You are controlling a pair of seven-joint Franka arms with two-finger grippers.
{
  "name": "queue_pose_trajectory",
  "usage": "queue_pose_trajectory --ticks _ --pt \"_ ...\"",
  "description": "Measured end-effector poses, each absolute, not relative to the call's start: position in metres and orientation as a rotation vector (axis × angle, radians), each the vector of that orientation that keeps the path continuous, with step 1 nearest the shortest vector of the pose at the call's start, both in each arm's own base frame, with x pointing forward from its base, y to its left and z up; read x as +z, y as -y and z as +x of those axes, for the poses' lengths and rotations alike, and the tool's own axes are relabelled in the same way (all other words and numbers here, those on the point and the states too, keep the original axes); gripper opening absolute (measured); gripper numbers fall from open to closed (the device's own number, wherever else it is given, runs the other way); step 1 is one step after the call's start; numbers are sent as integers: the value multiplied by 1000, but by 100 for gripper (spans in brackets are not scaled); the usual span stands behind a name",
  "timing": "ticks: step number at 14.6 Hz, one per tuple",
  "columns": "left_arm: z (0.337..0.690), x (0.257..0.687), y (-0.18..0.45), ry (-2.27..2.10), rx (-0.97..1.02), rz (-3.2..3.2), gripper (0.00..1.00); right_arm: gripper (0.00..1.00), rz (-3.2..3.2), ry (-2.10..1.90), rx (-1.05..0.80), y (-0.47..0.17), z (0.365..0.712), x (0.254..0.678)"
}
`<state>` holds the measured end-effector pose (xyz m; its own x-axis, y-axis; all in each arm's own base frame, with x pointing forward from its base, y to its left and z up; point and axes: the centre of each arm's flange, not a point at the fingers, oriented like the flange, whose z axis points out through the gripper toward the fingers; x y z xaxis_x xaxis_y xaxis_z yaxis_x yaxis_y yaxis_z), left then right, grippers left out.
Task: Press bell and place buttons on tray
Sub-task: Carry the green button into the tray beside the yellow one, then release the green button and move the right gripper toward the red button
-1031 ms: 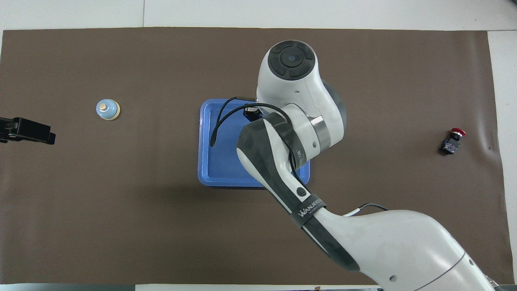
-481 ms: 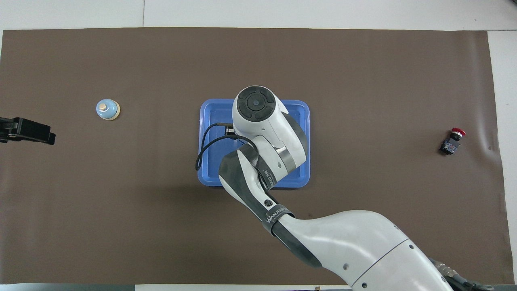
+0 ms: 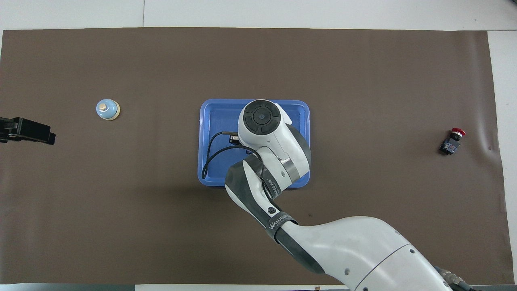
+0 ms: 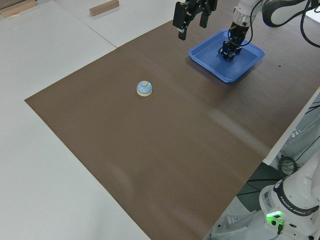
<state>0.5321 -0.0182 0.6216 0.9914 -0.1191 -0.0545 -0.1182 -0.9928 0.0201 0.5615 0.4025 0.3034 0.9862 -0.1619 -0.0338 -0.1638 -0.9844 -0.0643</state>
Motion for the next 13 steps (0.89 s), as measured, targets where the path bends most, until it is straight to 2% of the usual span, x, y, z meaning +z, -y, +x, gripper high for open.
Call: queue_pose_trajectory --ticks 1,3,6,10,13 --pt "532 622 18 186 -87 3118 100 44 -3061 -279 43 -402 562 304" --pt "532 622 18 186 -87 3118 100 67 -3056 -363 43 -399 566 313" --pt "532 622 18 186 -87 3118 100 100 -3070 -486 69 -373 591 357" --pt "532 622 18 186 -87 3118 100 100 -3025 -681 10 -260 643 435" --pt "532 622 18 186 -87 3118 100 100 -3024 -692 8 -155 664 463"
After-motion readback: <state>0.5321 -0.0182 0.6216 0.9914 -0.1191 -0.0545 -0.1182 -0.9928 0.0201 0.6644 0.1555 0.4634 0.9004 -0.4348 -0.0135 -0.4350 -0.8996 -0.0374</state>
